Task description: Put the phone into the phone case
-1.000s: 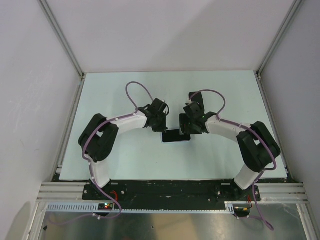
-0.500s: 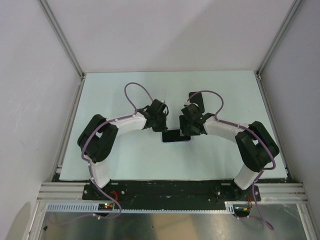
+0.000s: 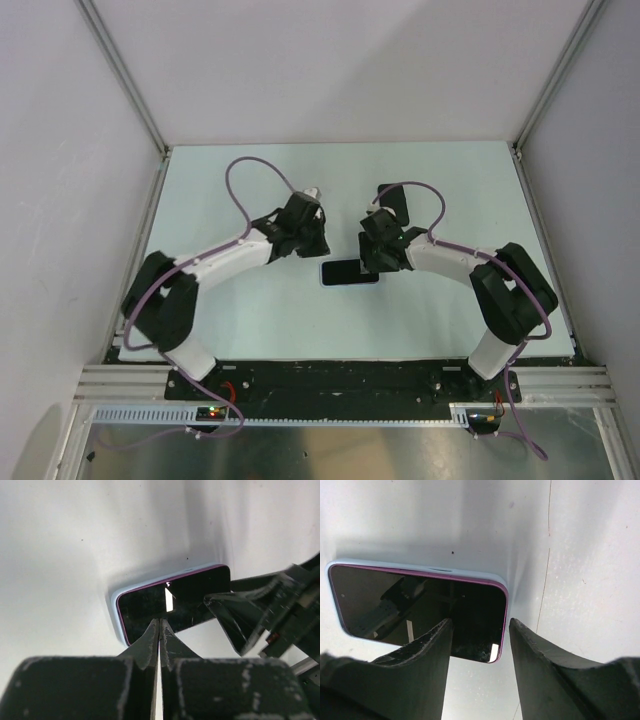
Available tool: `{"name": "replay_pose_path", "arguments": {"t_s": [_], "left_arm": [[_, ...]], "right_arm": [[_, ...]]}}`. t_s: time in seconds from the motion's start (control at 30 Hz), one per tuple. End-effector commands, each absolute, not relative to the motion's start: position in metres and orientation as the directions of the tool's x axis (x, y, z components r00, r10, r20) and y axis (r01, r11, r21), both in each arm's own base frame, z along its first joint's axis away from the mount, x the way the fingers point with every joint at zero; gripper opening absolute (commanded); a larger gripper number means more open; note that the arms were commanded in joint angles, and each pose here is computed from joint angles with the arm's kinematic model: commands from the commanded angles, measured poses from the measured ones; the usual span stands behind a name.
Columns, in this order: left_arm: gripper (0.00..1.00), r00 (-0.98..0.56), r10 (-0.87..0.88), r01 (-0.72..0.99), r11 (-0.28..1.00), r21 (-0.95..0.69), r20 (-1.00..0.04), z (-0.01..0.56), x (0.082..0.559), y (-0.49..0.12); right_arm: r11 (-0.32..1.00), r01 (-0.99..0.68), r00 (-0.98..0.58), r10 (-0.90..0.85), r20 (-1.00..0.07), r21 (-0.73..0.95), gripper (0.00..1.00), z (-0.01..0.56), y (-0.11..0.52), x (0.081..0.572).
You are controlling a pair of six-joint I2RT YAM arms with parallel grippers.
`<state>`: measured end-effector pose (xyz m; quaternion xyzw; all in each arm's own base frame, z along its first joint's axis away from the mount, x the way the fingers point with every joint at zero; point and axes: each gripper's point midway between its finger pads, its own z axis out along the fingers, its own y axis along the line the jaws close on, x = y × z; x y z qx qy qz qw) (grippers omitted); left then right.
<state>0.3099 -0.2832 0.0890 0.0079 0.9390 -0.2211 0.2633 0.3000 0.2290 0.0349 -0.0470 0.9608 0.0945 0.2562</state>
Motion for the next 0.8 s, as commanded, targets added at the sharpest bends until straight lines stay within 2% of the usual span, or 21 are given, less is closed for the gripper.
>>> {"name": "replay_pose_path", "arguments": {"t_s": [0.0, 0.13, 0.37, 0.67, 0.77], "left_arm": [[0.04, -0.822, -0.124, 0.120, 0.916, -0.382, -0.556, 0.103, 0.304, -0.261], [0.05, -0.844, -0.127, 0.080, 0.931, -0.357, -0.521, 0.081, 0.294, -0.248], [0.04, -0.865, -0.122, 0.060, 0.938, -0.341, -0.487, 0.062, 0.290, -0.247], [0.01, -0.886, -0.118, 0.060, 0.930, -0.364, -0.448, 0.044, 0.286, -0.257], [0.00, -0.891, -0.118, 0.055, 0.931, -0.361, -0.439, 0.037, 0.286, -0.258]], "right_arm": [[0.979, -0.144, -0.857, -0.051, -0.513, 0.143, 0.57, 0.043, 0.226, 0.297], [0.979, -0.143, -0.850, -0.047, -0.524, 0.145, 0.60, 0.049, 0.225, 0.297], [0.978, -0.144, -0.851, -0.043, -0.523, 0.153, 0.44, 0.050, 0.224, 0.294], [0.973, -0.154, -0.863, -0.048, -0.502, 0.173, 0.39, 0.044, 0.228, 0.290], [0.972, -0.155, -0.866, -0.048, -0.498, 0.176, 0.32, 0.043, 0.229, 0.289]]}}
